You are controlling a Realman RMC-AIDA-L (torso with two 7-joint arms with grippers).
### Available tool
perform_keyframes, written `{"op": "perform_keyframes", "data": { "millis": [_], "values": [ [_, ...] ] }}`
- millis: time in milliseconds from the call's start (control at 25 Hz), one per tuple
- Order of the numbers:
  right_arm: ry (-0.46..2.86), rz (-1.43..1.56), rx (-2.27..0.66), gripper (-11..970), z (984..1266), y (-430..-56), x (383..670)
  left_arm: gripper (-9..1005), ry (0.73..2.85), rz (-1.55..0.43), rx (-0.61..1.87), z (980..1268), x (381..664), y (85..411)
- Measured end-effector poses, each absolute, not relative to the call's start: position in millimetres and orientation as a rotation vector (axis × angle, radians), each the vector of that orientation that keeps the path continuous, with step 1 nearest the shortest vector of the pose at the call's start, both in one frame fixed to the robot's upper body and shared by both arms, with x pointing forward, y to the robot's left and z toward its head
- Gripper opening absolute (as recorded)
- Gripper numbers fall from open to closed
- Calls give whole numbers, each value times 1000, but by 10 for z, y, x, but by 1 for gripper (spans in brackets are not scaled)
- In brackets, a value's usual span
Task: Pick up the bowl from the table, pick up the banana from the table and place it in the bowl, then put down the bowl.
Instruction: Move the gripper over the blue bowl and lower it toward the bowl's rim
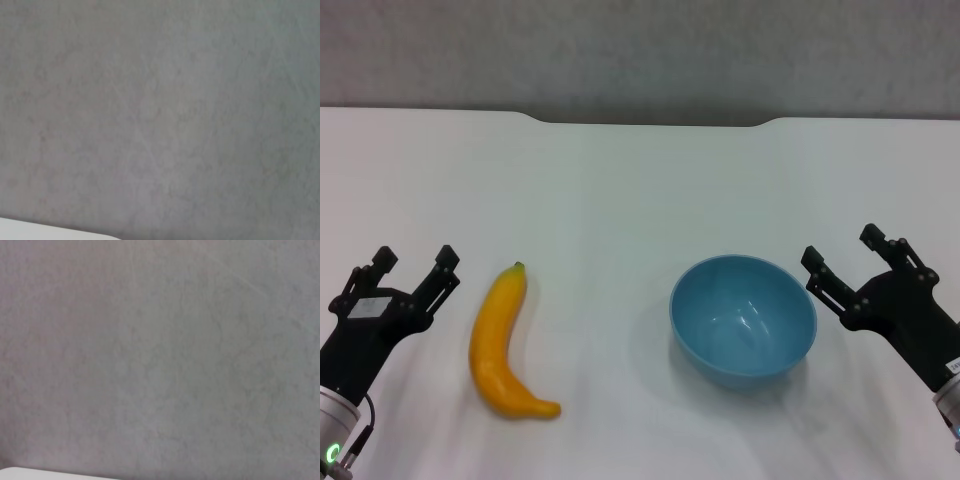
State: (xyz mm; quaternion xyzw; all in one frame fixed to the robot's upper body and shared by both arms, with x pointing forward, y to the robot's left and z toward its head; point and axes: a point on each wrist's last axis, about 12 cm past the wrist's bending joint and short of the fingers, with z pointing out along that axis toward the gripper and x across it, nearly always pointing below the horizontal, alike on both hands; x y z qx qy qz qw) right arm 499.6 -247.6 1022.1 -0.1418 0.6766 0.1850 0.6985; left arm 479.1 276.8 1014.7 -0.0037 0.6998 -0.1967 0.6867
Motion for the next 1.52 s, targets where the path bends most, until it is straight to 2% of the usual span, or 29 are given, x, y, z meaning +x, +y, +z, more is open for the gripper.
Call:
{"op": "perform_keyframes", "data": {
  "millis": [720, 960, 1240, 1520],
  "values": [
    [1511, 417, -318, 863, 10217, -2466, 4995, 890, 1586, -437, -11, 10128, 4802, 2768],
    [1547, 442, -302, 863, 10233, -2385, 5056, 890, 1589, -495, -54, 10160, 4829, 2782],
    [1616, 462, -266, 863, 10292, -2281, 5151, 890, 1760, -596, -97, 10256, 5061, 2795],
    [1846, 373, -327, 862, 10500, -2137, 5364, 891, 1904, -519, 32, 10498, 5265, 2643]
  ]
}}
